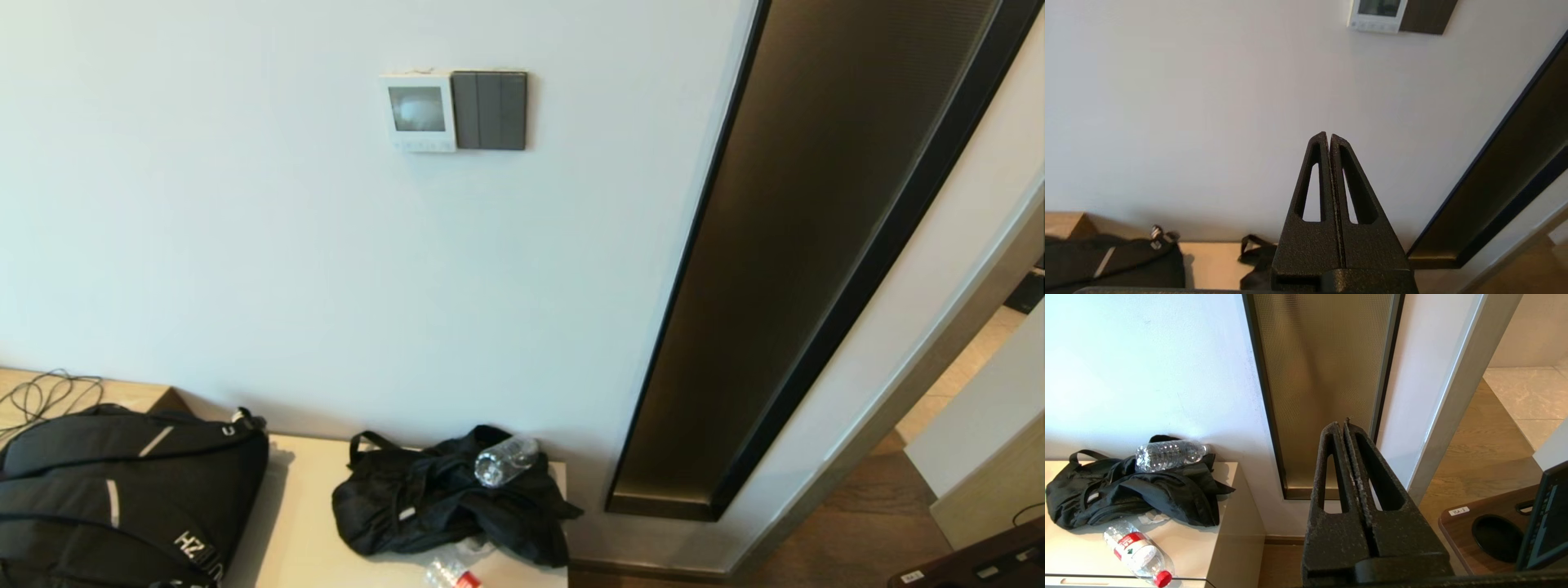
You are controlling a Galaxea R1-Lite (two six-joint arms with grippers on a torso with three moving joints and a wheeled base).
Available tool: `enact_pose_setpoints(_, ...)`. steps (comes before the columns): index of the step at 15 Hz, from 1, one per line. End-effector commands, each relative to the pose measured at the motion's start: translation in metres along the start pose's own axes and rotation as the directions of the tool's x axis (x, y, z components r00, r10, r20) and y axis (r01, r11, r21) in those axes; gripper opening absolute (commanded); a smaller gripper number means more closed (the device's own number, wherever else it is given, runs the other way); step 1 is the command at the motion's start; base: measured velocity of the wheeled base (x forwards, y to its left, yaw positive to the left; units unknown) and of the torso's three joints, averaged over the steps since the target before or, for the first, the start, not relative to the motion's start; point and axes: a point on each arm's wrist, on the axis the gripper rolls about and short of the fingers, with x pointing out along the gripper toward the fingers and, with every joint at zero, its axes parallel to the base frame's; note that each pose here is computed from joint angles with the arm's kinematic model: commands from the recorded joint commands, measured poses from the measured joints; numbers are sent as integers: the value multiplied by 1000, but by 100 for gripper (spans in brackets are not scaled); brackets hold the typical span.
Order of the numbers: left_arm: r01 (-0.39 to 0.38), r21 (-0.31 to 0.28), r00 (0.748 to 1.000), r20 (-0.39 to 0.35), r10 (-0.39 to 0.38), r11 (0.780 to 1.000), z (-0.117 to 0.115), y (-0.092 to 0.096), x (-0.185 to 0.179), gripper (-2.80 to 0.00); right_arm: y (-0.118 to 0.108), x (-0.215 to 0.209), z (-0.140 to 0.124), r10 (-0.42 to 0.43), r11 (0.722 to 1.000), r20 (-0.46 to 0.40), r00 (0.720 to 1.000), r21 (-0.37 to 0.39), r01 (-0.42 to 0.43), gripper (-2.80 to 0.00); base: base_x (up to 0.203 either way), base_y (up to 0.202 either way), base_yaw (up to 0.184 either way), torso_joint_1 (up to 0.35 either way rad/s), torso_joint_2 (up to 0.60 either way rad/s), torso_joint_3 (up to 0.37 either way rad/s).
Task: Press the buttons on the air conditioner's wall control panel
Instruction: Turn on the central air conditioner
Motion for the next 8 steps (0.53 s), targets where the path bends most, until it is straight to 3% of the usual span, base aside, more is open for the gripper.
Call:
enact_pose_setpoints(1, 72, -32, 989, -127, -75, 997, 2, 3, 87, -280, 0, 0, 0, 1, 1000, -2, 1000, -1, -1, -280, 0, 0, 0, 0, 0, 0)
enact_pose_setpoints(3, 158, -40, 977, -138, -162, 987, 2, -16, 132, -280, 0, 0, 0, 1, 1000, -1, 1000, 0, -1, -280, 0, 0, 0, 0, 0, 0)
enact_pose_setpoints(5, 230, -45, 960, -150, -235, 972, -4, -48, 168, -280, 0, 0, 0, 1, 1000, -2, 1000, -1, -1, -280, 0, 0, 0, 0, 0, 0)
enact_pose_setpoints(8, 274, -44, 953, -125, -277, 961, -6, -89, 207, -280, 0, 0, 0, 1, 1000, -2, 1000, -1, -1, -280, 0, 0, 0, 0, 0, 0)
